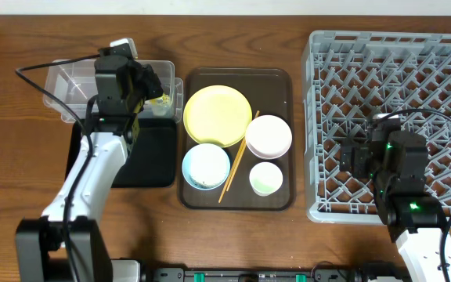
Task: Sort waste into correct bins and load items into the dishwasher rack
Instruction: 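Carry the wrapper to the clear bin and release it, then reach the left gripper to the light-blue rice bowl and grasp its rim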
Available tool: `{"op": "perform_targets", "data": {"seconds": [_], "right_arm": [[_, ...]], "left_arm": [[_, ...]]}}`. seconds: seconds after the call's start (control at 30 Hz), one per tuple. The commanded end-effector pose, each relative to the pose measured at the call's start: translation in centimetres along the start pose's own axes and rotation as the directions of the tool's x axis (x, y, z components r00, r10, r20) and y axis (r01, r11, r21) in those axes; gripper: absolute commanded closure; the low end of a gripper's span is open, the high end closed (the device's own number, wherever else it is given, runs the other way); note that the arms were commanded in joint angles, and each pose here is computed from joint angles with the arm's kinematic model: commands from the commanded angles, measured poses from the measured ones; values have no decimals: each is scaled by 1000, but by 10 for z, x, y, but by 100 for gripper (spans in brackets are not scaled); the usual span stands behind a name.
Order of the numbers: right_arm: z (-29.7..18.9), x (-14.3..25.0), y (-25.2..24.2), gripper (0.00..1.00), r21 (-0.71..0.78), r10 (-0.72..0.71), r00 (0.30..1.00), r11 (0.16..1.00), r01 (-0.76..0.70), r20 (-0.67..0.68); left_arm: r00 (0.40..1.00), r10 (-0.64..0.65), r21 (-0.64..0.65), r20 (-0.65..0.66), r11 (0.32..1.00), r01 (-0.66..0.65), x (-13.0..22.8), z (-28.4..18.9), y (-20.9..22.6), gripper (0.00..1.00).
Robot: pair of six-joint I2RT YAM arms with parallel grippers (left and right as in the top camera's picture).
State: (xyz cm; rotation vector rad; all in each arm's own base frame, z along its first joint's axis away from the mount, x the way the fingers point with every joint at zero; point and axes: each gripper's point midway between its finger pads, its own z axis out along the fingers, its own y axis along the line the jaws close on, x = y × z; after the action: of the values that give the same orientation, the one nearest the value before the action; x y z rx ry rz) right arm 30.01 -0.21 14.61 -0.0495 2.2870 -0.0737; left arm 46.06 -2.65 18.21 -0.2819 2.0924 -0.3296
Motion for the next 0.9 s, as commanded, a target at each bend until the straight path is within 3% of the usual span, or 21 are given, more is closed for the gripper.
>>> {"op": "perform_targets", "data": {"seconds": [0.0, 0.2, 0.37, 0.67, 0.87], "right_arm": [[-3, -10, 3, 1, -10, 9, 1000, 1000, -9, 21], [-3, -10, 3, 1, -10, 9, 1000, 1000, -9, 21], [-3, -10, 3, 1, -10, 9, 1000, 1000, -9, 21], [-3, -9, 3, 1, -10, 9, 1000, 1000, -9, 21], [-3, -9, 3, 1, -11, 9, 1000, 1000, -9, 21]], "left_arm": [[1000, 25, 108, -4, 994, -25, -8, -21, -28, 94], [968, 100, 106, -230, 991, -78, 54, -30, -39, 94], [926, 199, 124, -321, 978, -167, 88, -29, -47, 94], [948, 164, -206, -272, 952, -224, 73, -2, 27, 94], [982, 137, -211, -134, 964, -163, 34, 2, 37, 94]]}}
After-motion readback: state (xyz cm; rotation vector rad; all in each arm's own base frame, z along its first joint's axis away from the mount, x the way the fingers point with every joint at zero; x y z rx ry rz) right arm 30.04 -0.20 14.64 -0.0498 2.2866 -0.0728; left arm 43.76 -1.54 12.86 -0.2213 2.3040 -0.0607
